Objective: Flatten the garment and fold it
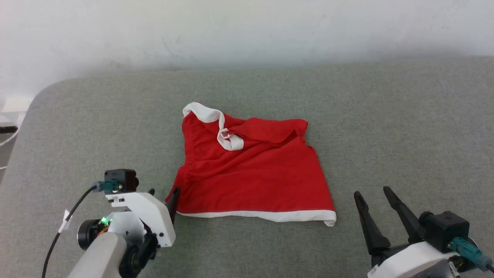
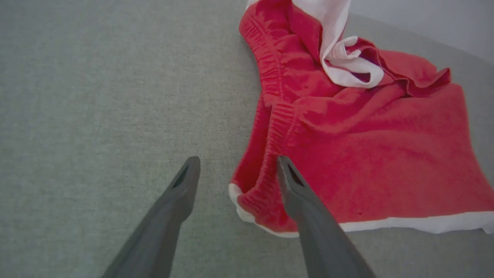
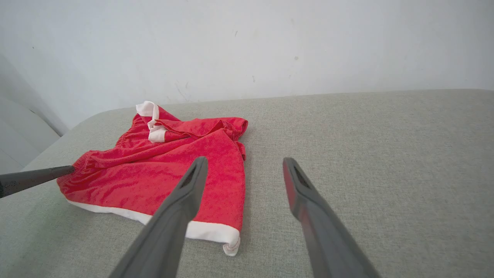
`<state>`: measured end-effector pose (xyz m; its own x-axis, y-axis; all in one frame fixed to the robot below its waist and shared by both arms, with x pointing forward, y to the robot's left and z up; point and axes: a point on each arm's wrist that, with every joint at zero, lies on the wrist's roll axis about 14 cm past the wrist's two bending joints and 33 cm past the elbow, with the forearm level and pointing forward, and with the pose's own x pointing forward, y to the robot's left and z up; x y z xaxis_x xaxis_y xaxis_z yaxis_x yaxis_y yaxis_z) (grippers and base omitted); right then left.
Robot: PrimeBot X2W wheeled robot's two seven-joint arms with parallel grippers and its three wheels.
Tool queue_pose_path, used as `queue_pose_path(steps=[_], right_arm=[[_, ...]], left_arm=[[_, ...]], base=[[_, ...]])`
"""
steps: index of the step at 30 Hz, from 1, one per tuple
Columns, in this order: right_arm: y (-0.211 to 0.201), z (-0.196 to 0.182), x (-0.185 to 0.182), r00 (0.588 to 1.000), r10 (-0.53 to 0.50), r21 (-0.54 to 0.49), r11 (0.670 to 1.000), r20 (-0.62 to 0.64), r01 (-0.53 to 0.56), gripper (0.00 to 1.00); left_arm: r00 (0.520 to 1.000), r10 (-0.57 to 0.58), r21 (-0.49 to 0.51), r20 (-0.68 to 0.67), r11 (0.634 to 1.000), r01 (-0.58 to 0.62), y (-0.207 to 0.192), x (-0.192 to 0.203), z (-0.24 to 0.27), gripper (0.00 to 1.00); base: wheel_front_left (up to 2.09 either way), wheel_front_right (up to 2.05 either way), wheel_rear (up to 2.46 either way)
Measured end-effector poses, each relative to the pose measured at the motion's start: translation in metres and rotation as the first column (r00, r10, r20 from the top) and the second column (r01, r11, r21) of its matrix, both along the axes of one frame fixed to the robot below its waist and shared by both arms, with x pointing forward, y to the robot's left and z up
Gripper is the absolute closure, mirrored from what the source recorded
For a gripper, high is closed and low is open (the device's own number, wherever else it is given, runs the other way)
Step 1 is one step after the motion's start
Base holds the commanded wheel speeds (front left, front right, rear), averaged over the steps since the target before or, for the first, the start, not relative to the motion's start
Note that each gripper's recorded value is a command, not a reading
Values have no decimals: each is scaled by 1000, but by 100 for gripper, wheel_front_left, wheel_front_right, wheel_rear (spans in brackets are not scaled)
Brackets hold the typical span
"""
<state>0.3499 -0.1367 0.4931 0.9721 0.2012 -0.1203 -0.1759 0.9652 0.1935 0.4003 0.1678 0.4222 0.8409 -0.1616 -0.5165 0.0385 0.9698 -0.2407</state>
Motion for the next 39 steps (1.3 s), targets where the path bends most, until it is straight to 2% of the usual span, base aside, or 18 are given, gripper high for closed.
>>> queue_pose_path(steps=[8, 14, 15, 16, 17, 18, 22, 25, 31, 39], right_arm=[[4, 0, -3, 1000, 10, 5, 1000, -6, -10, 0], [-4, -7, -6, 999, -18, 5, 1000, -31, 18, 0], [-6, -9, -6, 999, -24, 4, 1000, -35, 24, 0], [-8, -10, -7, 999, -30, 4, 1000, -38, 30, 0], [-10, -10, -7, 998, -38, 5, 999, -41, 38, 0], [-13, -12, -8, 998, -46, 4, 999, -45, 47, 0], [-20, -21, -9, 994, -63, -8, 998, -89, 62, 0], [-16, -40, -11, 980, -40, -20, 999, -195, 36, 0], [2, -69, -6, 920, 46, -6, 999, -389, -52, 0], [40, -89, 17, 825, 185, -3, 975, -534, -221, 0]], left_arm=[[968, -96, 59, -231, 992, 112, -3, -24, -32, 0], [932, -157, 80, -326, 978, 193, -14, -14, -45, 0], [924, -172, 89, -341, 973, 214, -16, -14, -48, 8], [917, -186, 96, -352, 968, 233, -18, -13, -50, 52], [911, -200, 102, -361, 962, 252, -21, -12, -52, 91], [906, -211, 103, -366, 959, 265, -23, -11, -53, 100], [897, -249, 83, -365, 951, 298, -36, -11, -55, 100], [916, -239, 80, -323, 957, 278, -36, -9, -51, 100], [970, -188, 49, -157, 979, 198, -42, -5, -28, 100], [989, -145, 22, -12, 989, 145, -40, -2, 7, 100]], base=[[0, 0, 0], [0, 0, 0], [0, 0, 0], [0, 0, 0], [0, 0, 0], [0, 0, 0], [0, 0, 0], [0, 0, 0], [0, 0, 0], [0, 0, 0]])
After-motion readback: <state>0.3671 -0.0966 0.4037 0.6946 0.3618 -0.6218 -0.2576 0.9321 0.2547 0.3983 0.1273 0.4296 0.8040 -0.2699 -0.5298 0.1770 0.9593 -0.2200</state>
